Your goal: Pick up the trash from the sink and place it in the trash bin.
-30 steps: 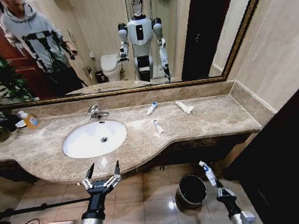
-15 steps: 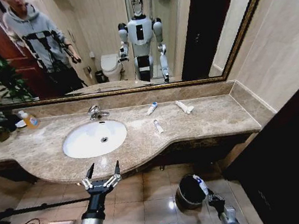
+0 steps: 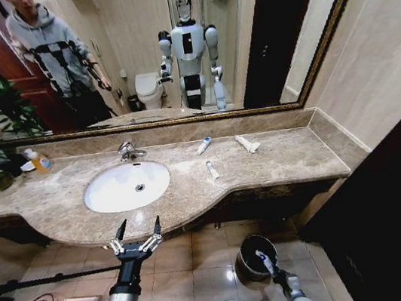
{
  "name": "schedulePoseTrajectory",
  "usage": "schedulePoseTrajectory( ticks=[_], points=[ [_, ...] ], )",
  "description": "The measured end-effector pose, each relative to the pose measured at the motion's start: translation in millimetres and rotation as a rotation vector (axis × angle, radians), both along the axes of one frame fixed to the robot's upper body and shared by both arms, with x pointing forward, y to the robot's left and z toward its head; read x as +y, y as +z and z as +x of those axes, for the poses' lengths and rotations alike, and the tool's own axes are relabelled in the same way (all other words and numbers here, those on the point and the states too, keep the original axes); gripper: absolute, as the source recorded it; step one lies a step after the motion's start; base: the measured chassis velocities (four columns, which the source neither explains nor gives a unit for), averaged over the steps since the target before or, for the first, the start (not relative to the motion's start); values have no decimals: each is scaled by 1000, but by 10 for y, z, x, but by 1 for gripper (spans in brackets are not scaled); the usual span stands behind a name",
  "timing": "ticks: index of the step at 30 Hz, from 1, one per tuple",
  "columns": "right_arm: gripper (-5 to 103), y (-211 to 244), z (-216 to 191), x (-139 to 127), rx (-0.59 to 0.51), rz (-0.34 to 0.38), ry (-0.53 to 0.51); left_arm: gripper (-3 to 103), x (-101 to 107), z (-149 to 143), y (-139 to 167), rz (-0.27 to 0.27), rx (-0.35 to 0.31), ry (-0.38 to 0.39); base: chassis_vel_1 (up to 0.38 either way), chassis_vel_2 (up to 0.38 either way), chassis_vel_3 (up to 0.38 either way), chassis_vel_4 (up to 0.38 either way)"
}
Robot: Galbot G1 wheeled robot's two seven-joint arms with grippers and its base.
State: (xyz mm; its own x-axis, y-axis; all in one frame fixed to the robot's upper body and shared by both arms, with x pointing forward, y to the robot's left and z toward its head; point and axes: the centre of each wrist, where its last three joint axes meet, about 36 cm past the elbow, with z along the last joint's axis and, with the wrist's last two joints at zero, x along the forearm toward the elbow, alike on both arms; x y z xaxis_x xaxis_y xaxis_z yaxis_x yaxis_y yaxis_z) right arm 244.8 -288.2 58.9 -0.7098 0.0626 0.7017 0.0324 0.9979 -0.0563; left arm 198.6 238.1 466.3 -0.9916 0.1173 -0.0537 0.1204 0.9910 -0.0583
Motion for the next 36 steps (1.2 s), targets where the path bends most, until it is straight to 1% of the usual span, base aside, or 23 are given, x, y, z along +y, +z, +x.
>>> schedulePoseTrajectory(
  ticks=[7, 8, 9, 10, 12, 13, 14, 15, 17, 18, 20, 21, 25, 26, 28, 30, 31, 32, 36],
  points=[
    [0, -85, 156, 82, 10, 8, 10, 100, 0, 0, 0, 0, 0, 0, 0, 0, 0, 0],
    [-3, -100, 188, 97, 13, 9, 12, 100, 0, 0, 0, 0, 0, 0, 0, 0, 0, 0],
    [1, -108, 218, 111, 15, 10, 12, 100, 0, 0, 0, 0, 0, 0, 0, 0, 0, 0],
    [1, -108, 218, 111, 15, 10, 12, 100, 0, 0, 0, 0, 0, 0, 0, 0, 0, 0],
    [12, -114, 250, 131, 17, 12, 14, 100, 0, 0, 0, 0, 0, 0, 0, 0, 0, 0],
    [12, -114, 256, 136, 18, 12, 17, 100, 0, 0, 0, 0, 0, 0, 0, 0, 0, 0],
    [17, -113, 265, 141, 19, 13, 19, 100, 0, 0, 0, 0, 0, 0, 0, 0, 0, 0],
    [17, -113, 265, 141, 19, 13, 19, 100, 0, 0, 0, 0, 0, 0, 0, 0, 0, 0],
    [28, -112, 278, 161, 19, 13, 24, 100, 0, 0, 0, 0, 0, 0, 0, 0, 0, 0],
    [28, -112, 278, 161, 19, 13, 24, 100, 0, 0, 0, 0, 0, 0, 0, 0, 0, 0],
    [39, -108, 273, 170, 18, 12, 28, 100, 0, 0, 0, 0, 0, 0, 0, 0, 0, 0],
    [39, -108, 273, 170, 18, 12, 28, 100, 0, 0, 0, 0, 0, 0, 0, 0, 0, 0],
    [61, -86, 234, 153, 10, 3, 30, 100, 0, 0, 0, 0, 0, 0, 0, 0, 0, 0],
    [61, -86, 234, 153, 10, 3, 30, 100, 0, 0, 0, 0, 0, 0, 0, 0, 0, 0],
    [71, -81, 203, 143, 10, -2, 29, 100, 0, 0, 0, 0, 0, 0, 0, 0, 0, 0],
    [71, -76, 193, 142, 8, -3, 29, 100, 0, 0, 0, 0, 0, 0, 0, 0, 0, 0],
    [77, -64, 176, 142, 4, -4, 29, 100, 0, 0, 0, 0, 0, 0, 0, 0, 0, 0],
    [77, -64, 176, 142, 4, -4, 29, 100, 0, 0, 0, 0, 0, 0, 0, 0, 0, 0],
    [97, -12, 105, 112, -17, -11, 29, 100, 0, 0, 0, 0, 0, 0, 0, 0, 0, 0]
  ],
)
